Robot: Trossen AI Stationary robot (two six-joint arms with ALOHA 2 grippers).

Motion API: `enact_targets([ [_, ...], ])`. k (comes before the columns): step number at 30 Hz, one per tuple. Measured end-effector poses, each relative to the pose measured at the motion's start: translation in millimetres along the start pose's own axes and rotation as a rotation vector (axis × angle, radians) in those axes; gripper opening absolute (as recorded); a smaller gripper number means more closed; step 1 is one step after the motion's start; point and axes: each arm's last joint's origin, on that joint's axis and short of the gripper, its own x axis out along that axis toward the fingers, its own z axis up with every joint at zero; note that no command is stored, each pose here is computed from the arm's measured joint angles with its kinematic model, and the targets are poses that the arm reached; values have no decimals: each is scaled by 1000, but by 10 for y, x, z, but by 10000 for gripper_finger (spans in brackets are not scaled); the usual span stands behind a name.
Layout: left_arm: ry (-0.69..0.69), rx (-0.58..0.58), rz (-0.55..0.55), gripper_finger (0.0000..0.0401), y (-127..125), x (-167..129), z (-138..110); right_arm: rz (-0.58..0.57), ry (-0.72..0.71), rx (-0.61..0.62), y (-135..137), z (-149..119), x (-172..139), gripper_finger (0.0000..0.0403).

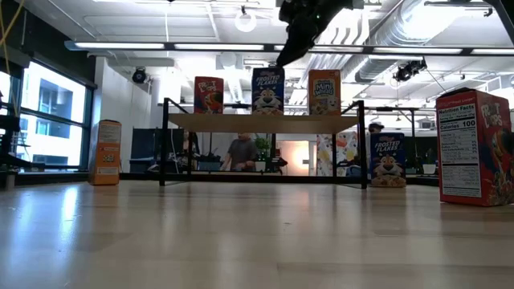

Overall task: Stack cereal on shelf
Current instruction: Put the right red cereal box on the shelf

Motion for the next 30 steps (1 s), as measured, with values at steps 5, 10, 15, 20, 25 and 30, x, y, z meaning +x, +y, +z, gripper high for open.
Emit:
enact_targets([
  [5,0,0,0,205,0,0,0,0,-2,1,7,84,-178,257],
  [10,1,0,-2,205,0,0,0,17,10,8,66,164,-367,257],
  [15,23,133,-101,205,-28,-4,-23,55,31,9,202,247,-550,257],
  [20,30,136,-95,205,-31,36,0,95,64,-1,354,303,-721,257],
  [25,48,133,-92,205,-38,96,23,104,126,5,515,333,-868,257],
  [30,63,134,-87,205,-45,151,43,143,183,17,725,305,-1014,257],
])
